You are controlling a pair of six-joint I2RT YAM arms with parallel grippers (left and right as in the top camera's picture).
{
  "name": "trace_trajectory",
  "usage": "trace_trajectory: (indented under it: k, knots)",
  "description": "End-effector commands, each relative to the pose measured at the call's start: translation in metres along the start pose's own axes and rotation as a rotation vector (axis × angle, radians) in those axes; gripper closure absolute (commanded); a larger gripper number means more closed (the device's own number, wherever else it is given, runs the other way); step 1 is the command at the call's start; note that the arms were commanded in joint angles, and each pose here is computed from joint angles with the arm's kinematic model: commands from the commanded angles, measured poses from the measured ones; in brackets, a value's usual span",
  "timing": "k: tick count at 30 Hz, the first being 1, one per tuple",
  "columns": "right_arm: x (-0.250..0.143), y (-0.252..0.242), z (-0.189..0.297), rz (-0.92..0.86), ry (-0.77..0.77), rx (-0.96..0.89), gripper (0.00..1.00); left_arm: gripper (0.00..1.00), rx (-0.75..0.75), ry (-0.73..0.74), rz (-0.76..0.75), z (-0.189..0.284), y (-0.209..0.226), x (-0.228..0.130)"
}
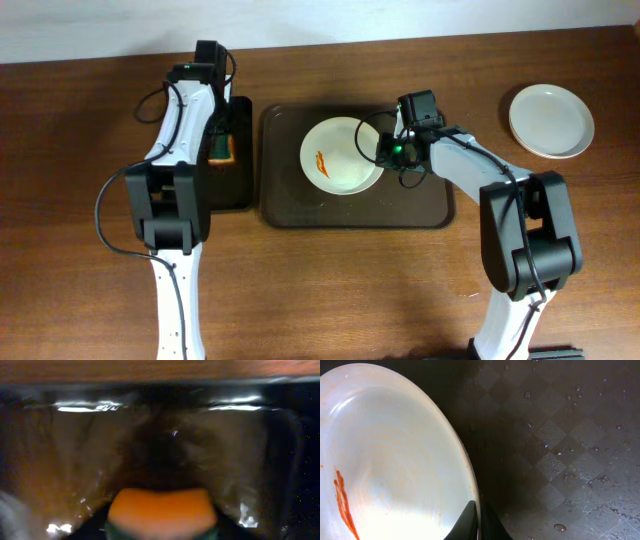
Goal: Clean dirty plates on tray and stack at the side
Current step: 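Lower the left gripper into the black tray and grasp the sponge, then lift the sponge with the left gripper and squeeze out water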
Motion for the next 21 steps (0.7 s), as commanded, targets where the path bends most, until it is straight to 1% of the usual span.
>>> trace_trajectory:
  k: [1,2,3,4,5,7,10,12,14,16,17,18,21]
  knots:
    - [0.003,0.004,-0.002,0.008,-0.006,0.011,0.94,0.00,0.025,0.183,-0.014,-0.038,0.004,-0.030]
    - [0.003,0.004,-0.002,0.008,-0.007,0.011,0.94,0.07,0.027,0.206,-0.016,-0.038,0.004,-0.034]
    - [0.003,0.004,-0.002,0.008,-0.007,0.011,0.94,0.22,0.029,0.245,-0.020,-0.036,0.005,-0.040]
    - [0.003,0.004,-0.002,0.008,-0.007,0.011,0.94,0.52,0.030,0.254,-0.020,-0.036,0.005,-0.042]
    - [0.003,0.004,-0.002,0.008,-0.006,0.011,0.94,0.69,0.030,0.254,-0.020,-0.036,0.005,-0.042]
    - [0.003,0.004,-0.002,0.008,-0.006,0.011,0.94,0.99,0.030,0.252,-0.020,-0.036,0.005,-0.041]
    - [0.003,0.004,-0.002,0.008,-0.007,0.011,0.94,1.00,0.029,0.238,-0.018,-0.033,0.005,-0.039]
    - [0.003,0.004,-0.002,0.008,-0.008,0.012,0.94,1.00,0.025,0.174,-0.012,0.006,0.007,-0.023]
    - [0.004,0.004,-0.002,0.009,-0.011,0.013,0.93,1.00,0.019,0.057,-0.001,0.065,0.011,-0.004]
    - [0.004,0.004,-0.002,0.009,-0.010,0.013,0.94,1.00,0.013,-0.026,0.006,0.112,0.014,0.003]
    - [0.004,0.004,-0.002,0.009,-0.010,0.013,0.93,1.00,0.013,-0.033,0.006,0.119,0.015,0.002]
    - [0.004,0.004,-0.002,0.009,-0.010,0.013,0.93,1.00,0.014,-0.015,0.005,0.112,0.014,0.001]
    - [0.004,0.004,-0.002,0.009,-0.010,0.013,0.94,1.00,0.021,0.107,-0.002,0.049,0.010,-0.009]
Point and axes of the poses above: each gripper's point midway between its finger pads, its own z axis back along the fingers, its own y axis along the line the jaws close on, x = y × z, the point moved 8 cm from there along z, back along the fingers, and after that the axes turned 1 degree about -z, right-handed, at the moved point
